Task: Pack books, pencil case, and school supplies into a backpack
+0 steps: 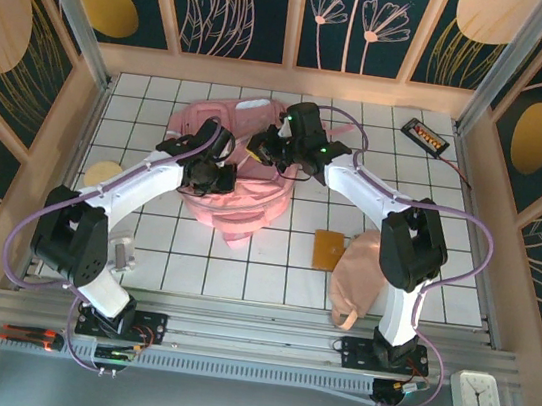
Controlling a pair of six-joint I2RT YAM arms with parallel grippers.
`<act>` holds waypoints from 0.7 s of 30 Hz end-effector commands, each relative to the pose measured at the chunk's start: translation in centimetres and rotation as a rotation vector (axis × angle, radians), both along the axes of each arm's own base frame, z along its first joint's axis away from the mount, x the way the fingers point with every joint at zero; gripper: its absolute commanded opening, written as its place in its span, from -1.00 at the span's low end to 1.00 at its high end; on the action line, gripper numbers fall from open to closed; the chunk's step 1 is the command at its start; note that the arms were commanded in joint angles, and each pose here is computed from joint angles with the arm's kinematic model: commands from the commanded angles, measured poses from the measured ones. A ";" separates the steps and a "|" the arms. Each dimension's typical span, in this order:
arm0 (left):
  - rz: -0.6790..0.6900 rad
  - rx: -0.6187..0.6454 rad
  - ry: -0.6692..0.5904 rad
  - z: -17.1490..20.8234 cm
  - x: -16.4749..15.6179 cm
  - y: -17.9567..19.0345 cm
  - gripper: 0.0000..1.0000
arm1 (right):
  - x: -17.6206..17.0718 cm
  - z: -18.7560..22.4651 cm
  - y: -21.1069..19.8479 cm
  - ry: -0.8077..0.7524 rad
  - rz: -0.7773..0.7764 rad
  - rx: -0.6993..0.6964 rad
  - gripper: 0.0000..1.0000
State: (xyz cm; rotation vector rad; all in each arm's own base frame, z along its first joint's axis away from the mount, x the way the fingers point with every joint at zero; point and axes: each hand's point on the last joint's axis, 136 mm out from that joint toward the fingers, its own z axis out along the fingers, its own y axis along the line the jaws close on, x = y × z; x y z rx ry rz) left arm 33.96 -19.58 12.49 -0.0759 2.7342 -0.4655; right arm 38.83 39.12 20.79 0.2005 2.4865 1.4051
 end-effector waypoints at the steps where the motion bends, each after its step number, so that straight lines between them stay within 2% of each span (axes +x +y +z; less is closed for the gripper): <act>1: -0.010 0.087 -0.025 1.3 -0.7 2.0 -1.00 | 0.7 4.2 -0.4 -0.112 0.023 0.045 -1.00; 7: 0.068 0.035 0.024 0.2 -2.1 5.9 -1.00 | 2.0 3.0 -5.1 -0.129 -0.064 -0.046 -1.00; 12: 0.098 0.061 0.036 -0.6 -2.5 8.6 -1.00 | 3.1 3.2 -8.7 -0.144 -0.124 -0.069 -1.00; 17: 0.172 0.126 0.037 -2.6 -1.8 12.6 -1.00 | 3.5 4.4 -10.0 -0.163 -0.127 -0.041 -1.00; 21: 0.260 0.272 -0.063 -3.0 0.9 16.6 -1.00 | 3.4 6.1 -9.5 -0.162 -0.094 0.045 -1.00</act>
